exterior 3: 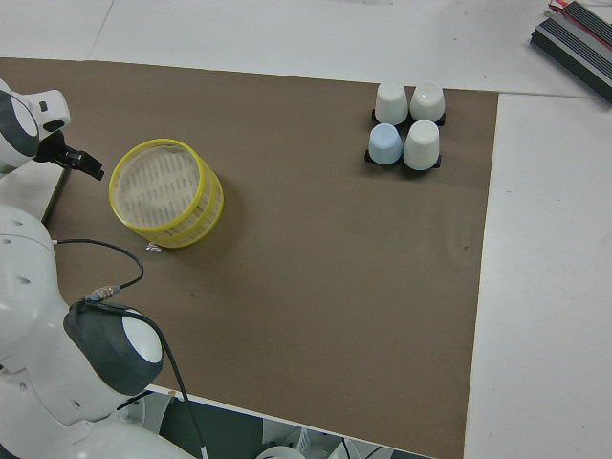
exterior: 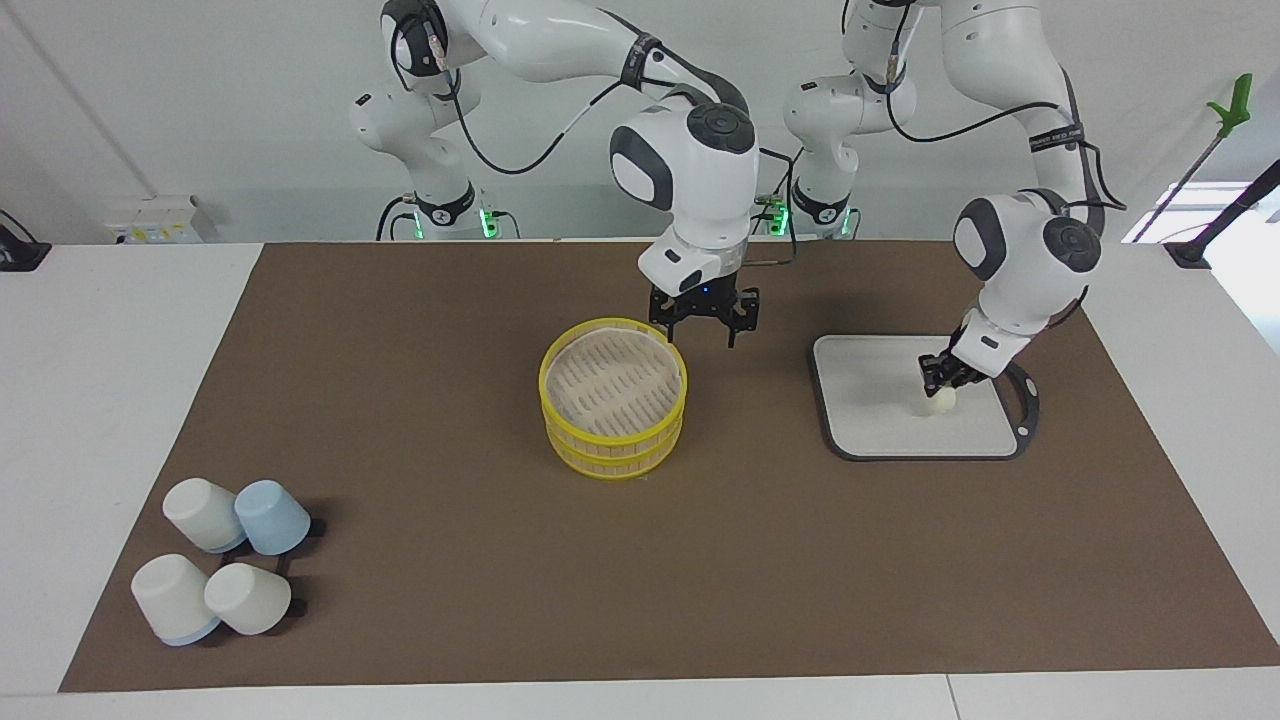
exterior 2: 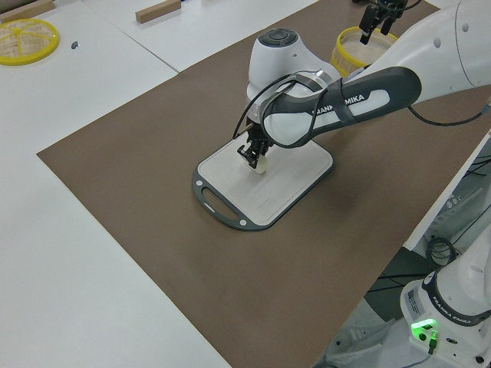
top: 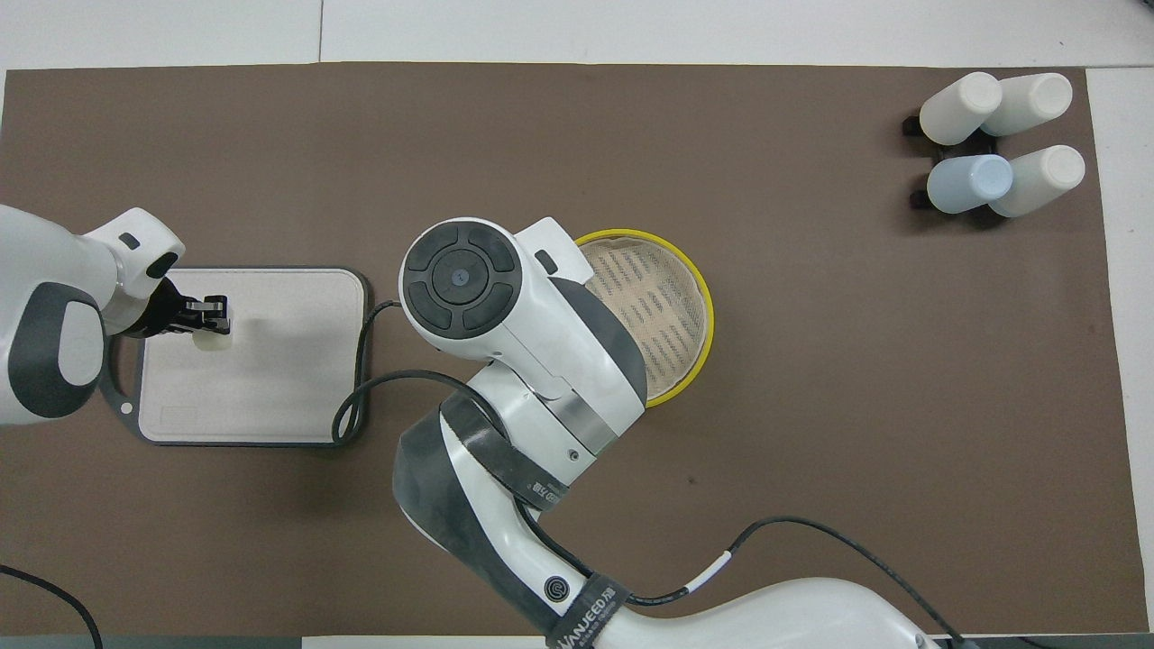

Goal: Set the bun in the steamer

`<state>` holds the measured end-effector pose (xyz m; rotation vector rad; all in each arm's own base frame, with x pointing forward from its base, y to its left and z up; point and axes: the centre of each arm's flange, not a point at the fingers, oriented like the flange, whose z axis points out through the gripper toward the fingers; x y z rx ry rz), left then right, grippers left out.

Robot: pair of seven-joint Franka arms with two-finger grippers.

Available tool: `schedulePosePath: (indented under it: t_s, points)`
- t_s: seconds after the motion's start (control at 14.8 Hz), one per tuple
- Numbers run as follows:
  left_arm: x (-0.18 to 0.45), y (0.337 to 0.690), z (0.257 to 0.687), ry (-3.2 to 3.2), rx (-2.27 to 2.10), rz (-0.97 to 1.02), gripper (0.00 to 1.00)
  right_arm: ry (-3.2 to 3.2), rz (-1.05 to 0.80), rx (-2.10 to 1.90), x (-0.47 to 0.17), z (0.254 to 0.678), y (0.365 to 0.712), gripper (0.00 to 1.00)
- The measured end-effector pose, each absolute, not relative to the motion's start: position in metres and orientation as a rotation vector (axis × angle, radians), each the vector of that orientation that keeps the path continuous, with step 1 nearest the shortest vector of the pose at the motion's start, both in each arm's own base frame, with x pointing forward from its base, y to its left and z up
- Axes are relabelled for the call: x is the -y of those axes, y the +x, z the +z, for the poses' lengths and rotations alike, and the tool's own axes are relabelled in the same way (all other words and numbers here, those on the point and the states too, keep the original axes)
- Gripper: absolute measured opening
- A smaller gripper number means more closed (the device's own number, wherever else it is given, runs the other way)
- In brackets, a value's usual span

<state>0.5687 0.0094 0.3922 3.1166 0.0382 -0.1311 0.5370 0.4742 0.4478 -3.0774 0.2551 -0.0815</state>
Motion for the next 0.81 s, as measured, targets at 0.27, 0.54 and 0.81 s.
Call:
schedulePosePath:
  t_s: [0.27,0.54,0.81]
  points:
    - [0.016,0.572,0.445,3.092,-0.172,-0.165,0.28,-3.095,-0.064,-0.226,-0.472,0.428,0.538,0.91]
    - [0.016,0.563,0.467,3.077,-0.244,-0.161,0.28,-3.112,-0.057,-0.128,-0.467,0.422,0.54,0.91]
    - [0.016,0.561,0.472,3.069,-0.285,-0.159,0.28,-3.12,-0.043,-0.122,-0.464,0.411,0.537,0.91]
